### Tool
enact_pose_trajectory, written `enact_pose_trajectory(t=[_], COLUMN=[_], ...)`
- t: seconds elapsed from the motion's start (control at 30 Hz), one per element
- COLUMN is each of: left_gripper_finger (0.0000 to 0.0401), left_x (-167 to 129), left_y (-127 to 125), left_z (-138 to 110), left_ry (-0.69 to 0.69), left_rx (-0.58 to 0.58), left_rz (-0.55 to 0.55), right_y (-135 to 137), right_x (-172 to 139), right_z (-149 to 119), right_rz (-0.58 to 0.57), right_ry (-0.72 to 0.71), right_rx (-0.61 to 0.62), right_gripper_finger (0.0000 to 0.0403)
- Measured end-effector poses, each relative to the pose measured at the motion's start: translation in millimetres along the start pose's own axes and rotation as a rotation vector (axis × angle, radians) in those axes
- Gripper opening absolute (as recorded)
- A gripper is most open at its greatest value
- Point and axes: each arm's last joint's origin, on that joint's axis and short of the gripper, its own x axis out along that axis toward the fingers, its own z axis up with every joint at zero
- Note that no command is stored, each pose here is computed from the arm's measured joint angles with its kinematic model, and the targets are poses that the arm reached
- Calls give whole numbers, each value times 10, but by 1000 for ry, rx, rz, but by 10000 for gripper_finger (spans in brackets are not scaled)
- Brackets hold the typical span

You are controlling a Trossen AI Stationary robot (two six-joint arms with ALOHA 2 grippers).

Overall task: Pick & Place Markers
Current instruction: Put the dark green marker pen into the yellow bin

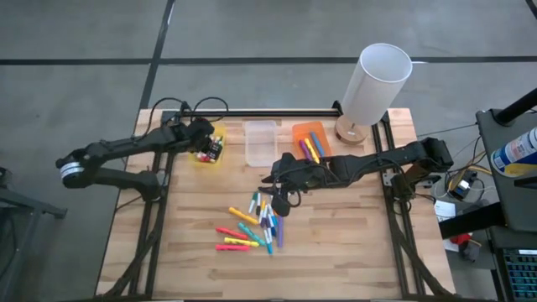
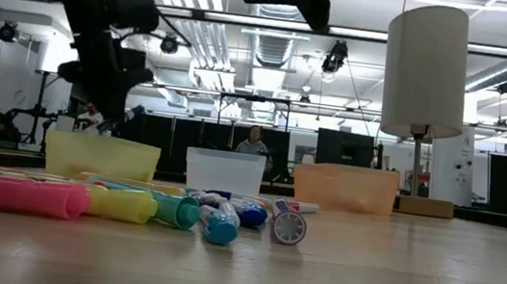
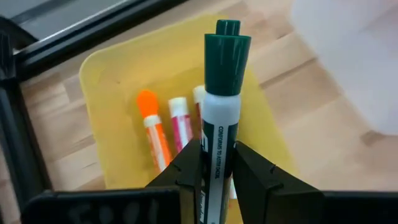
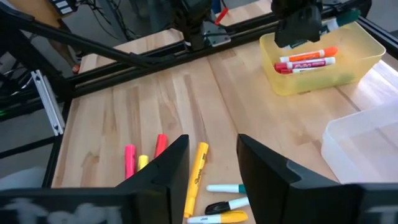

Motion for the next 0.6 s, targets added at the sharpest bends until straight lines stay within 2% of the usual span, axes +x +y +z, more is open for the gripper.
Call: enact_pose_trajectory(t=[0.37, 0.6], left_gripper_finger=[65, 109], left_x=[303, 395], left_y=[24, -8], left_z=[39, 48], left_ry=[84, 115], left_rx=[23, 38], left_rz=[68, 89], right_y=[-1, -14], right_x=[2, 16], right_z=[-1, -37], right_rz=[0, -7], right_ry=[0, 7], right_rx=[0, -1], right_gripper_finger=[125, 118])
